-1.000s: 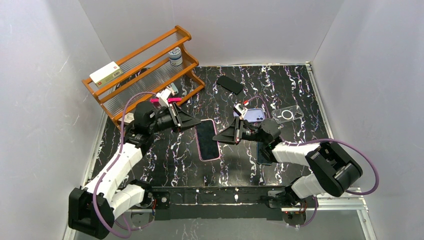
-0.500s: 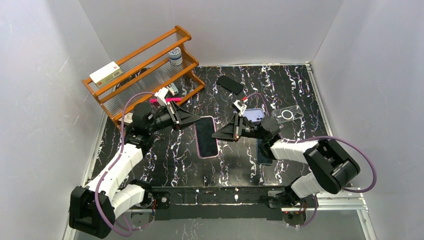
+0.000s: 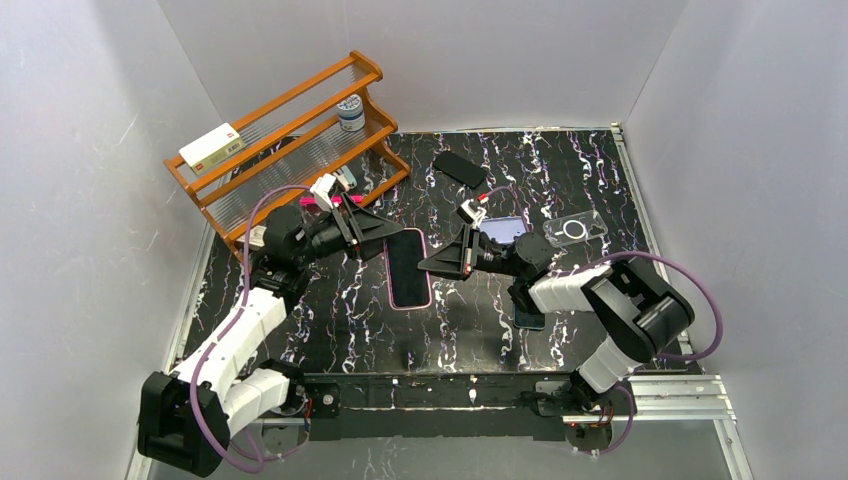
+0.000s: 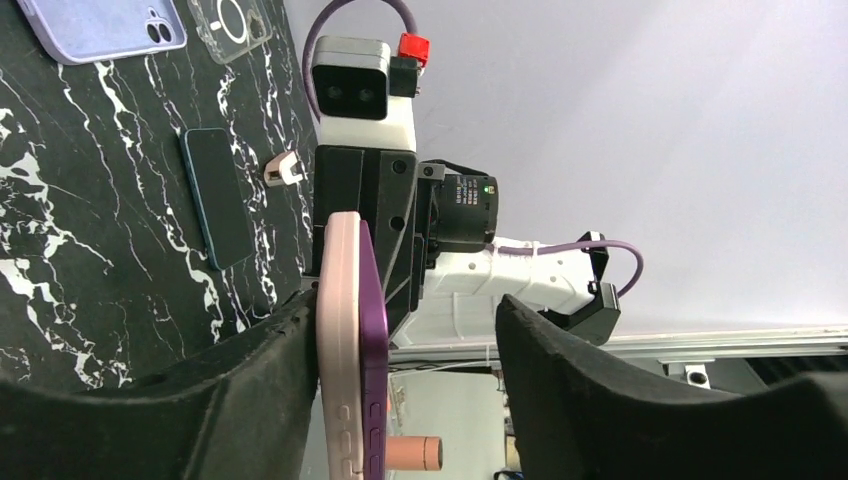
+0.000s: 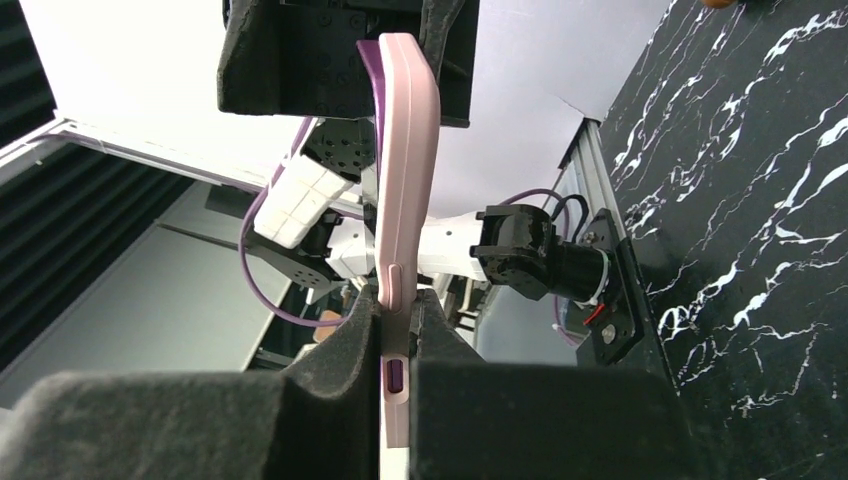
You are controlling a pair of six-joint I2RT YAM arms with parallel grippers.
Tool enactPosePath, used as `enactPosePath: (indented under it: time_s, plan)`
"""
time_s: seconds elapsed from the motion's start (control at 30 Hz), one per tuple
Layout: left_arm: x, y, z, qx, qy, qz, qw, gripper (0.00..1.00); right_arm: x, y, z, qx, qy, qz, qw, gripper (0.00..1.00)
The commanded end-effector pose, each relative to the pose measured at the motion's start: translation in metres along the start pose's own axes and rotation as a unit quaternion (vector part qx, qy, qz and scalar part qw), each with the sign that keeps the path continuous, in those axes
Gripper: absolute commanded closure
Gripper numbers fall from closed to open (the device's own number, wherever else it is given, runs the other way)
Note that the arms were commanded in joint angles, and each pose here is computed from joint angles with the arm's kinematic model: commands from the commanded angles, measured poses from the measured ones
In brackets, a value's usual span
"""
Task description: Put the phone into the phone case
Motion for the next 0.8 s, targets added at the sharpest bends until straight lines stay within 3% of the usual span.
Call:
enactPosePath:
  time_s: [0.0, 0.07, 0.13, 0.33, 0.5, 0.57, 0.67, 0.77]
  plan:
    - [-0.005, -0.004, -0.008, -0.020, 0.010, 0.010, 1.000, 0.39, 0.007, 0.006, 0.041, 0.103, -0.055, -0.014, 0.993, 0.99]
    - [-0.007, -0.004, -0.006, -0.020, 0.009, 0.011, 1.000, 0.39, 0.008, 0.005, 0.037, 0.102, -0.049, -0.017, 0.993, 0.99]
    - [-0.008, -0.004, -0.004, -0.019, 0.006, 0.010, 1.000, 0.46, 0.007, 0.004, 0.034, 0.101, -0.043, -0.021, 0.994, 0.99]
    - [-0.008, -0.002, 0.003, -0.011, 0.005, 0.012, 1.000, 1.00, 0.005, 0.002, 0.029, 0.088, -0.039, -0.022, 0.995, 0.99]
    - [-0.008, -0.002, 0.018, 0.046, 0.029, 0.021, 0.998, 1.00, 0.007, 0.005, 0.029, 0.070, -0.045, -0.018, 0.996, 0.66]
    - [-0.008, -0.003, 0.018, 0.062, 0.042, 0.025, 0.997, 1.00, 0.008, 0.008, 0.030, 0.065, -0.046, -0.013, 0.997, 0.57]
    - [-0.008, -0.004, 0.017, 0.065, 0.046, 0.027, 0.996, 1.00, 0.011, 0.012, 0.030, 0.063, -0.050, -0.007, 0.997, 0.59]
    - [-0.008, -0.003, 0.015, 0.064, 0.043, 0.027, 0.997, 1.00, 0.013, 0.014, 0.030, 0.063, -0.048, -0.013, 0.997, 0.82]
Point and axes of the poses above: each gripper's point midway between its finger pads, its own y axis out along the fingers, its own z axis along the line the jaws close on, x = y × z, the point moved 5 cm from there along -y, back along the fingers, and after that the axes turned 6 degrees about y, right-handed, at the moved point
